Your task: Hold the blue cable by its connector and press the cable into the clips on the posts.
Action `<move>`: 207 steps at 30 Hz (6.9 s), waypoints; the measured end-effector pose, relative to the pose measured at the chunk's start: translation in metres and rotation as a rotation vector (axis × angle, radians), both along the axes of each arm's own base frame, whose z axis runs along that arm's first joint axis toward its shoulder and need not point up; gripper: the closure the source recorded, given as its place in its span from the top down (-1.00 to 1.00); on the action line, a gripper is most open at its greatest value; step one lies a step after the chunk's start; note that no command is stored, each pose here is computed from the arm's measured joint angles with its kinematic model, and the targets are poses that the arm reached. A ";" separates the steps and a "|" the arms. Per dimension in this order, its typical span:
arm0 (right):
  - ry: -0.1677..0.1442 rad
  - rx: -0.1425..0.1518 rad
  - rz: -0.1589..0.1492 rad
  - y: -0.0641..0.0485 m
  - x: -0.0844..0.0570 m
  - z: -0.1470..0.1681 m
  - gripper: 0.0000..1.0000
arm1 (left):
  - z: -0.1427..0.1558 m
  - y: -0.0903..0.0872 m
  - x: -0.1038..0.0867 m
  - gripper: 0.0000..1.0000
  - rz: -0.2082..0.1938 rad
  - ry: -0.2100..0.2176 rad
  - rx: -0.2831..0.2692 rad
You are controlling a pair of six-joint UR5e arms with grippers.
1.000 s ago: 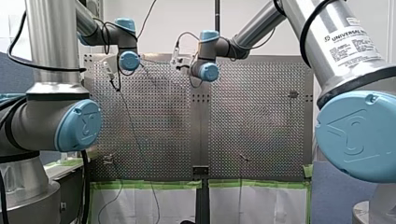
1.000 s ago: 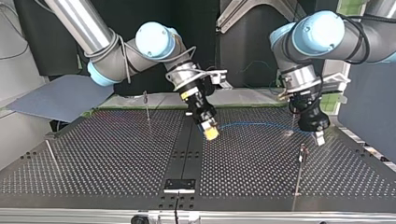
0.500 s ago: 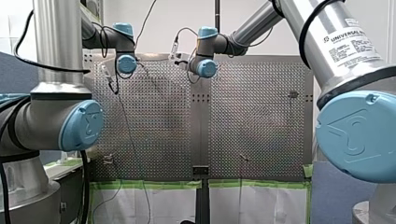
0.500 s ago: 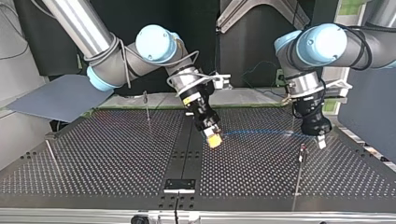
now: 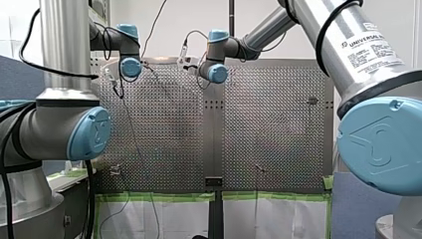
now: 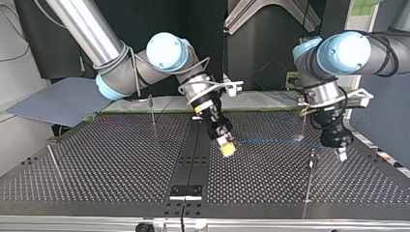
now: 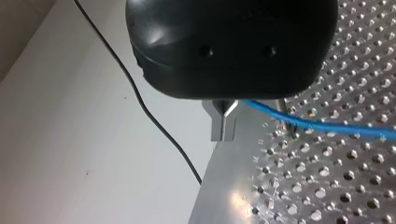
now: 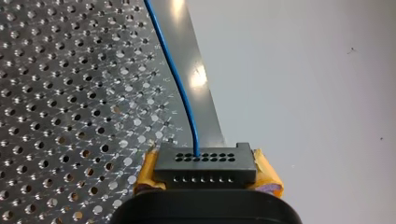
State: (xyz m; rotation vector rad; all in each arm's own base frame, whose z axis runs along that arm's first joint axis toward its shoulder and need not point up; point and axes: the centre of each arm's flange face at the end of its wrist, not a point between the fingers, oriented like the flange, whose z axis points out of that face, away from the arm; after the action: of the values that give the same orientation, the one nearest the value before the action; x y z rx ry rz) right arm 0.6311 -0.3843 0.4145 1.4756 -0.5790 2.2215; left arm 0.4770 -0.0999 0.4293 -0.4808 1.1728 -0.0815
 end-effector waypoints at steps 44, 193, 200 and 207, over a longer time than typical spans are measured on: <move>-0.019 -0.004 -0.049 -0.036 -0.013 0.008 -1.00 | -0.015 0.041 0.051 -1.00 -0.095 0.026 0.027; 0.013 0.023 -0.102 -0.090 -0.039 -0.019 -1.00 | 0.027 -0.022 -0.062 1.00 -0.312 0.285 0.238; 0.014 0.024 -0.101 -0.089 -0.038 -0.020 -1.00 | 0.028 -0.022 -0.062 1.00 -0.310 0.285 0.240; 0.016 0.027 -0.101 -0.090 -0.039 -0.021 -1.00 | 0.029 -0.022 -0.063 1.00 -0.310 0.282 0.243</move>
State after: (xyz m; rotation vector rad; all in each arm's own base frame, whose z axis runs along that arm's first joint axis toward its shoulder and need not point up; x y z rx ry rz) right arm 0.5926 -0.4738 0.3940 1.4429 -0.6657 2.1309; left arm 0.4140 -0.1224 0.4582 -0.0934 1.5065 -0.1400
